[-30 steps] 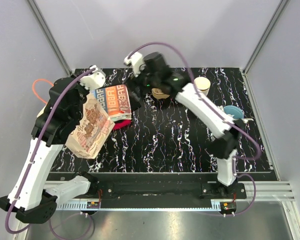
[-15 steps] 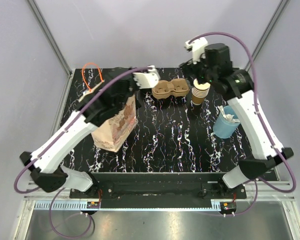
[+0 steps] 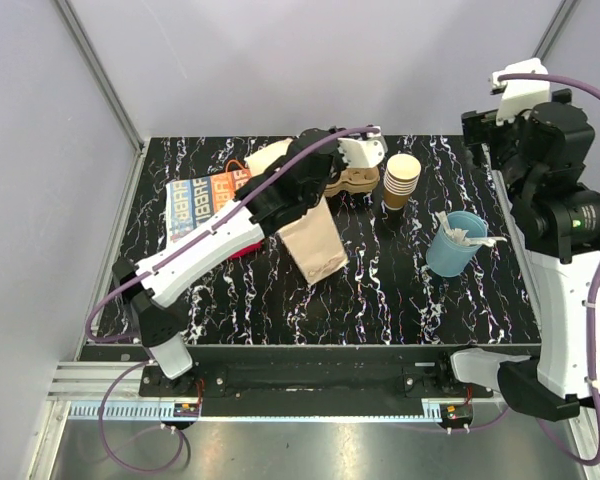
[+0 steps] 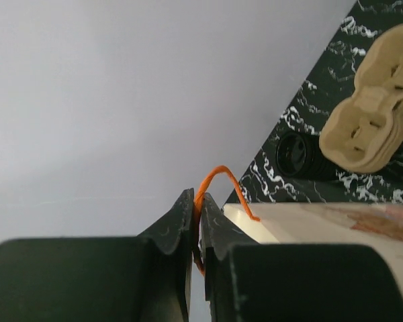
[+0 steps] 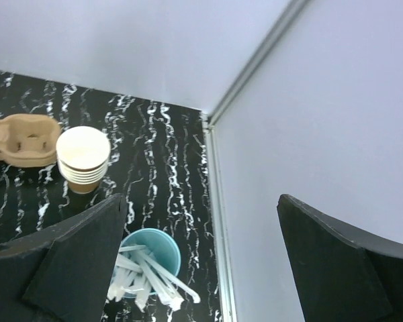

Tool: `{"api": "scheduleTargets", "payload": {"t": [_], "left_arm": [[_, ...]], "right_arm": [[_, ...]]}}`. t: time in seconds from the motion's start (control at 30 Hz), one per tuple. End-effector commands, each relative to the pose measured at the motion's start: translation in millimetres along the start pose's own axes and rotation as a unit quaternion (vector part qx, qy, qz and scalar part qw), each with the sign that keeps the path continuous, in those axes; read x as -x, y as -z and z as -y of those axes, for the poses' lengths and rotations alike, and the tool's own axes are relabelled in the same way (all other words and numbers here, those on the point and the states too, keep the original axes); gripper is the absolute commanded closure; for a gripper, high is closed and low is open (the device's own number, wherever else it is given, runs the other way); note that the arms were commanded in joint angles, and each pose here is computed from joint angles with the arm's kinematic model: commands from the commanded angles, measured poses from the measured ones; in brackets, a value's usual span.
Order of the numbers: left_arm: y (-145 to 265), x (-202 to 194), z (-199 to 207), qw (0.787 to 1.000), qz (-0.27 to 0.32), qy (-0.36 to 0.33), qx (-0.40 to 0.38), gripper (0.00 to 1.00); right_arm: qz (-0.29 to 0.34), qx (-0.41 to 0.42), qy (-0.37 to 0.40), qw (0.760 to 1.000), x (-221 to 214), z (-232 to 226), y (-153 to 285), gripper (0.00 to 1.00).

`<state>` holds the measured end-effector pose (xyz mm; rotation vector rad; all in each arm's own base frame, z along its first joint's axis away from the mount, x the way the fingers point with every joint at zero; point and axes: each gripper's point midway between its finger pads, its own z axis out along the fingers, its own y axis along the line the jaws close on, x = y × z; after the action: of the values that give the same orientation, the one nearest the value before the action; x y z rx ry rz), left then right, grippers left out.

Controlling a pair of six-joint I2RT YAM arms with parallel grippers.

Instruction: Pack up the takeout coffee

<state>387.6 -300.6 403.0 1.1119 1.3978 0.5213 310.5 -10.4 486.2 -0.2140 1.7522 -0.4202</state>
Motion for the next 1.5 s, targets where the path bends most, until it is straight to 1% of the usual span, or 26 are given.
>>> {"api": "scheduleTargets", "payload": {"t": [0.0, 0.07, 0.1, 0.13, 0.2, 0.23, 0.37, 0.47, 0.53, 0.57, 0.6, 0.67, 0.7, 0.8, 0.9, 0.93, 1.0, 1.03, 1.07, 1.13, 1.17, 1.23, 1.27, 1.37, 1.4, 1.47], "left_arm": [[-0.1, 47.8, -18.0, 0.995, 0.062, 0.059, 0.057, 0.91], [-8.8, 59.8, 7.2, 0.996, 0.070, 0.052, 0.037, 0.91], [-11.1, 64.4, 13.2, 0.995, 0.074, 0.052, 0.034, 0.91], [-20.5, 67.6, 32.0, 0.996, 0.072, 0.041, 0.020, 0.91], [-23.6, 79.8, 45.8, 0.996, 0.082, 0.036, 0.015, 0.91], [-30.5, 83.7, 64.2, 0.996, 0.081, 0.025, 0.003, 0.91], [-36.6, 105.2, 76.3, 0.995, 0.098, 0.024, 0.002, 0.90], [-34.5, 116.3, 83.3, 0.994, 0.107, 0.024, 0.000, 0.87], [-30.6, 121.7, 83.8, 0.993, 0.114, 0.027, 0.001, 0.81], [-28.2, 124.5, 82.7, 0.993, 0.117, 0.030, 0.001, 0.75], [-24.8, 127.6, 81.2, 0.992, 0.121, 0.032, 0.002, 0.61], [-17.9, 131.3, 74.8, 0.991, 0.128, 0.041, 0.004, 0.51], [-14.3, 134.2, 72.9, 0.990, 0.133, 0.044, 0.004, 0.48], [-5.4, 139.7, 70.1, 0.987, 0.150, 0.059, -0.013, 0.47], [-1.4, 144.7, 83.5, 0.985, 0.155, 0.070, -0.040, 0.46], [0.3, 145.9, 85.6, 0.984, 0.155, 0.071, -0.044, 0.45], [4.3, 150.4, 90.3, 0.983, 0.160, 0.071, -0.050, 0.39], [5.0, 152.5, 88.7, 0.983, 0.161, 0.075, -0.049, 0.34], [5.4, 153.6, 86.4, 0.983, 0.162, 0.077, -0.047, 0.24], [6.7, 156.0, 75.9, 0.982, 0.165, 0.083, -0.034, 0.16], [8.7, 158.6, 67.9, 0.982, 0.168, 0.088, -0.025, 0.09], [12.1, 160.2, 54.4, 0.981, 0.169, 0.094, -0.011, 0.02], [17.4, 163.5, 39.2, 0.979, 0.175, 0.104, 0.000, 0.01], [27.4, 162.9, 11.9, 0.976, 0.177, 0.122, 0.020, 0.01], [32.3, 161.3, -3.7, 0.975, 0.176, 0.131, 0.034, 0.01], [39.1, 156.0, -20.6, 0.974, 0.171, 0.139, 0.047, 0.01]], "right_arm": [[0.013, -0.047, -0.005, 0.999, 5.7, 26.3, 5.4, 0.00], [0.014, -0.045, -0.010, 0.999, 4.7, 27.0, 6.1, 0.00], [0.013, -0.045, -0.011, 0.999, 3.7, 26.8, 5.3, 0.00], [0.012, -0.043, -0.012, 0.999, 3.0, 26.0, 4.3, 0.00], [0.010, -0.047, -0.015, 0.999, 1.6, 28.3, 3.4, 0.00], [0.012, -0.047, -0.018, 0.999, 1.8, 28.8, 4.0, 0.00], [0.016, -0.045, -0.023, 0.999, 2.8, 30.1, 6.6, 0.00], [0.015, -0.045, -0.021, 0.999, 1.3, 29.9, 6.6, 0.00], [0.014, -0.044, -0.021, 0.999, 0.7, 29.1, 6.3, 0.00], [0.014, -0.043, -0.021, 0.999, 0.4, 28.9, 6.3, 0.00], [0.013, -0.043, -0.021, 0.999, 0.2, 28.5, 5.6, 0.00], [0.015, -0.042, -0.023, 0.999, 1.6, 28.3, 5.1, 0.00], [0.015, -0.040, -0.024, 0.999, 1.8, 27.4, 4.1, 0.00], [0.016, -0.038, -0.026, 0.999, 3.2, 26.9, 3.4, 0.00], [0.019, -0.039, -0.028, 0.999, 5.3, 28.0, 5.2, 0.00], [0.019, -0.039, -0.029, 0.999, 5.8, 28.2, 5.5, 0.00], [0.019, -0.040, -0.029, 0.999, 4.9, 29.1, 6.8, 0.00], [0.020, -0.040, -0.029, 0.999, 5.3, 29.1, 7.4, 0.00], [0.019, -0.040, -0.028, 0.999, 4.7, 29.1, 7.8, 0.00], [0.019, -0.039, -0.028, 0.999, 3.9, 28.6, 8.1, 0.00], [0.019, -0.038, -0.028, 0.999, 4.1, 28.5, 8.4, 0.00], [0.019, -0.037, -0.028, 0.999, 3.7, 28.0, 8.0, 0.00], [0.020, -0.037, -0.029, 0.999, 4.2, 28.2, 8.3, 0.00], [0.019, -0.035, -0.028, 0.999, 3.7, 27.1, 8.0, 0.00], [0.019, -0.035, -0.029, 0.999, 3.7, 27.0, 8.0, 0.01], [0.019, -0.035, -0.029, 0.999, 3.5, 27.3, 8.6, 0.00]]}}
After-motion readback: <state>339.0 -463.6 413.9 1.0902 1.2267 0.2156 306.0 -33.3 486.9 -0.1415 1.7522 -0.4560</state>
